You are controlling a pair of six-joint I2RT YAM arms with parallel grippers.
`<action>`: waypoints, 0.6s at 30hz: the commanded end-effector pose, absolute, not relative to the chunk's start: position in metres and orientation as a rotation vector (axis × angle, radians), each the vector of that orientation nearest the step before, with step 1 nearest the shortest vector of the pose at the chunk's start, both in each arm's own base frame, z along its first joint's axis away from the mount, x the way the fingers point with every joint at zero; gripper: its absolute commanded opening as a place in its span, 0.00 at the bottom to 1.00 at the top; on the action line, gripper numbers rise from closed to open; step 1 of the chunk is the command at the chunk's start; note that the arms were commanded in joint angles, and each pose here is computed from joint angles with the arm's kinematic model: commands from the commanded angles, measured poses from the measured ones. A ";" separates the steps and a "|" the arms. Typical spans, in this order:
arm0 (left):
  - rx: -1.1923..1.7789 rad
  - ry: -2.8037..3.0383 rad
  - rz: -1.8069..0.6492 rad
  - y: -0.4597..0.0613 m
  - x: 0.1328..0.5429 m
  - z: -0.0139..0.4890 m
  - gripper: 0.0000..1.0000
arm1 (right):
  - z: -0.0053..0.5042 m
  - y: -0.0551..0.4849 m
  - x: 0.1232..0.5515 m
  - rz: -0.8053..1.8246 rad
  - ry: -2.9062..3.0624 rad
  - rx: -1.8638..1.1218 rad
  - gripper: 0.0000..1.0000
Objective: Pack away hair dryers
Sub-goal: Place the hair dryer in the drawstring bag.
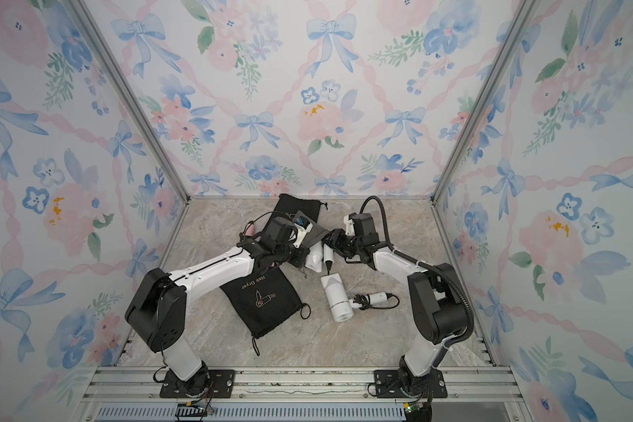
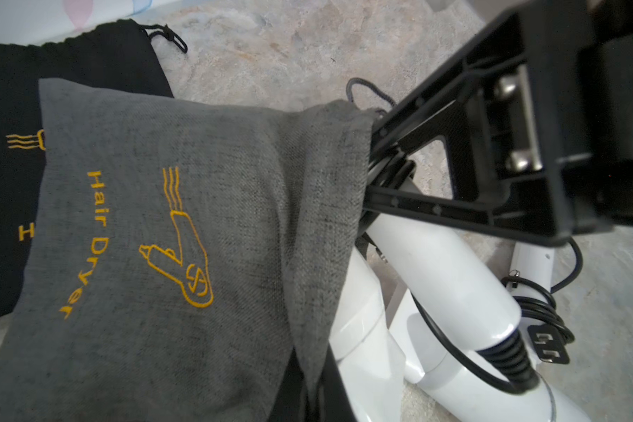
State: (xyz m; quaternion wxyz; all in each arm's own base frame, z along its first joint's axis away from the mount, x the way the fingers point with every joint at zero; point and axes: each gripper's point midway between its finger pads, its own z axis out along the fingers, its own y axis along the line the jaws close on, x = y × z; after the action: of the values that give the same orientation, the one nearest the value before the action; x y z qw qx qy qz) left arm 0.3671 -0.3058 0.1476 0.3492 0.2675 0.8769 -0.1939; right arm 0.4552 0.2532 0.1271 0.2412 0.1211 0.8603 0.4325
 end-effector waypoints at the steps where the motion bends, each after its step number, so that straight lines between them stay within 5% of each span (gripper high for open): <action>1: 0.677 2.315 -0.495 -0.298 0.353 0.141 0.07 | 0.149 0.254 0.481 1.302 2.177 0.391 0.35; 18: 0.602 2.349 -0.350 -0.293 0.386 0.118 0.06 | 0.097 0.258 0.496 1.133 2.307 0.394 0.38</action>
State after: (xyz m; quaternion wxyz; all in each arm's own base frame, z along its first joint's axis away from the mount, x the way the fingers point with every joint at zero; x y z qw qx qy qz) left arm 0.3812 -0.2993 0.1259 0.3504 0.2455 0.8908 -0.1531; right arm 0.4728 0.2609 0.0919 0.2289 0.1463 0.8594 0.4331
